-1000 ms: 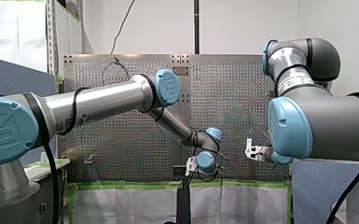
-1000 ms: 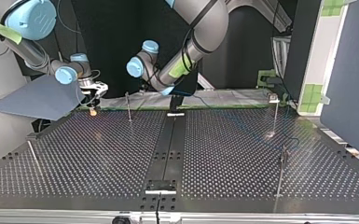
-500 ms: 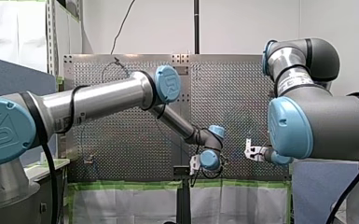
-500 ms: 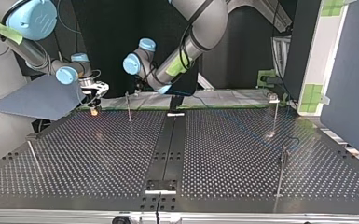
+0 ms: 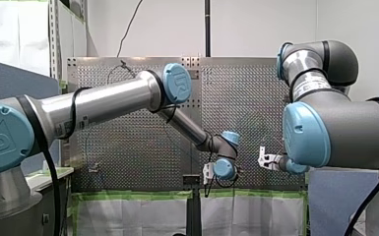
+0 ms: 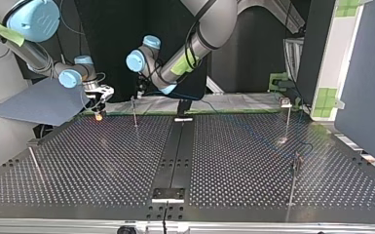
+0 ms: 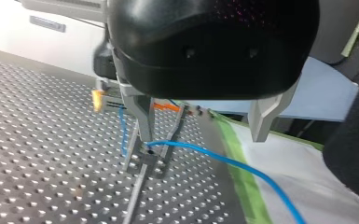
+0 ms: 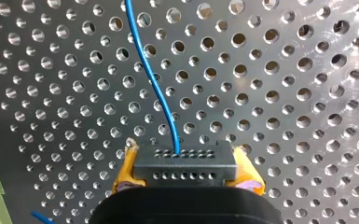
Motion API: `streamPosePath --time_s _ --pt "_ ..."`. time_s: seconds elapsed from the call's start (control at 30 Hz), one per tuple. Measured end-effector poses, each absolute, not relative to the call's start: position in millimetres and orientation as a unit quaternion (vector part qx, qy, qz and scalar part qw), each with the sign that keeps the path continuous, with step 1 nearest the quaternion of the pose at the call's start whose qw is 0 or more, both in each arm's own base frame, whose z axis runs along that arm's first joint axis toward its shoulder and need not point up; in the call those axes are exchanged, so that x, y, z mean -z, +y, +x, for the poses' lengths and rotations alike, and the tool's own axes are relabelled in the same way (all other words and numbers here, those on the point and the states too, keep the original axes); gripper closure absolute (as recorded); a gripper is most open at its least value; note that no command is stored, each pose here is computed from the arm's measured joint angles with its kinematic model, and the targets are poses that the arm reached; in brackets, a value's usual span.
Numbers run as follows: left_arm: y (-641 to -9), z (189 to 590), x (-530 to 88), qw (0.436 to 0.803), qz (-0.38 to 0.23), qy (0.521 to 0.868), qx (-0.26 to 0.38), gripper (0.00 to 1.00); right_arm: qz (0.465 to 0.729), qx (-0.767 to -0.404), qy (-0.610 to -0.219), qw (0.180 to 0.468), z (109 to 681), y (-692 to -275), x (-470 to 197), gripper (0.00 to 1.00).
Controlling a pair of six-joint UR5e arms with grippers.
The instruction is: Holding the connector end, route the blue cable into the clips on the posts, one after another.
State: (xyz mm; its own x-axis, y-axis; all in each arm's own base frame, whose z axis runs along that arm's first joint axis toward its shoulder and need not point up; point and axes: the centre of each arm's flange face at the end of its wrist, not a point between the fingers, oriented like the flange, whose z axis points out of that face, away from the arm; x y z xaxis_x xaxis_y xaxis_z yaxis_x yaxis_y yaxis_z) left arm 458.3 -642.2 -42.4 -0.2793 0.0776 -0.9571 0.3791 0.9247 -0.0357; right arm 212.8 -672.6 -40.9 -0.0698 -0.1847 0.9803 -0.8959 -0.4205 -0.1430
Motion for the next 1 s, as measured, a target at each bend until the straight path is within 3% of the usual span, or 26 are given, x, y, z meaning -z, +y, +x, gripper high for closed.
streamPosePath --time_s 0.57,1.0 --pt "-650 447 35 0.601 0.139 0.767 0.177 0.0 0.611 -0.581 -0.443 0.303 216 -671 43 1.0" --pt "-649 448 37 0.599 0.141 0.769 0.176 0.0 0.612 -0.581 -0.443 0.302 216 -670 45 1.0"
